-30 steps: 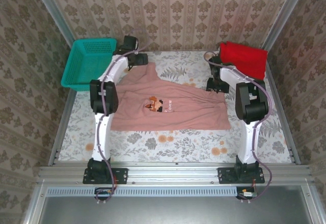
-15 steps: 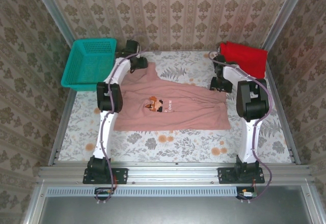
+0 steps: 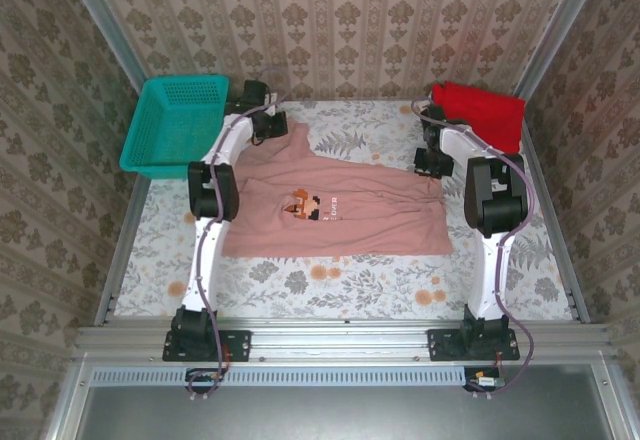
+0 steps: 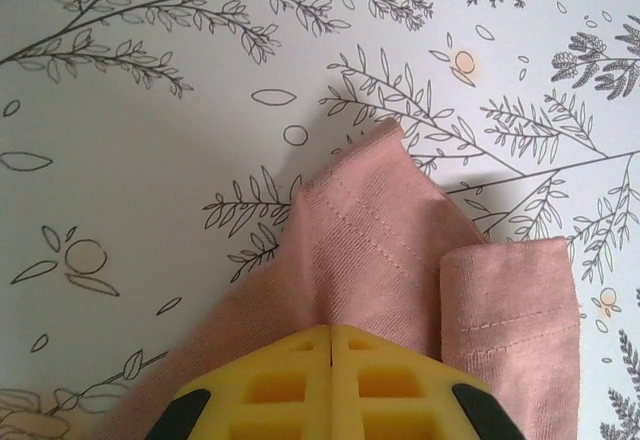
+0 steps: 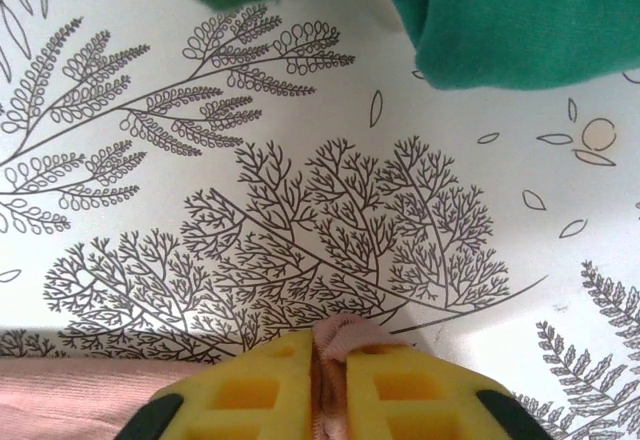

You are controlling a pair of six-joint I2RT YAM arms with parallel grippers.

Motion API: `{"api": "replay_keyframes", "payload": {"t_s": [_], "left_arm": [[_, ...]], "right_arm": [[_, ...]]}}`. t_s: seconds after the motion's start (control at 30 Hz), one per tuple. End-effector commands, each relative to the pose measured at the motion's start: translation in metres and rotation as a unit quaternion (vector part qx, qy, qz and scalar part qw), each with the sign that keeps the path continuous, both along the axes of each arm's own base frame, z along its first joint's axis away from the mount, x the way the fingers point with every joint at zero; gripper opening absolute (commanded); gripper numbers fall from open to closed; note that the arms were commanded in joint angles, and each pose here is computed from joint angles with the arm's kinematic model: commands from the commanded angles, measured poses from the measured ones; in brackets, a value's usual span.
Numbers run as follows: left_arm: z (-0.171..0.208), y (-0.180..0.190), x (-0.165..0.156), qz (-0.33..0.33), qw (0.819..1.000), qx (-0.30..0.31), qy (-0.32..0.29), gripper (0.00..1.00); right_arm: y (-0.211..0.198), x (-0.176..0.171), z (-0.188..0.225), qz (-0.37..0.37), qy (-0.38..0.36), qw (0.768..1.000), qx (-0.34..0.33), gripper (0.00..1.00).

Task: Fold and stack the t-shirts

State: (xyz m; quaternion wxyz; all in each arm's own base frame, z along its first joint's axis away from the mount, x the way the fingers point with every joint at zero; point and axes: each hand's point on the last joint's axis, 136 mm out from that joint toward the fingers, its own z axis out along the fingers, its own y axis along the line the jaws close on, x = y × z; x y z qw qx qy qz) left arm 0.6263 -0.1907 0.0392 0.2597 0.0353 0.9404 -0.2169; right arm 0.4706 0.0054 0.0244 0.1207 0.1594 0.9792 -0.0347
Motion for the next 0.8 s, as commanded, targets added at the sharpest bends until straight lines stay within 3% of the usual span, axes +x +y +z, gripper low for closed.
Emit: {"api": "replay_keyframes", "payload": {"t_s": [0.0, 0.43, 0.57, 0.77], "left_arm": [[0.066, 0.021, 0.008, 0.006, 0.999, -0.018, -0.049, 0.00], [0.135, 0.042, -0.018, 0.010, 0.995, -0.014, -0.094, 0.00], [0.170, 0.047, -0.046, 0.003, 0.993, -0.015, -0.119, 0.00], [0.199, 0.076, -0.117, 0.016, 0.988, -0.024, -0.152, 0.00]], "right_arm": [[0.001, 0.014, 0.048, 0.008, -0.056, 0.998, 0.008, 0.13], [0.009, 0.005, 0.087, 0.016, -0.101, 0.994, 0.029, 0.06], [0.009, 0.000, 0.102, 0.021, -0.113, 0.993, 0.030, 0.04], [0.012, -0.022, 0.113, 0.029, -0.131, 0.990, 0.048, 0.04]]}}
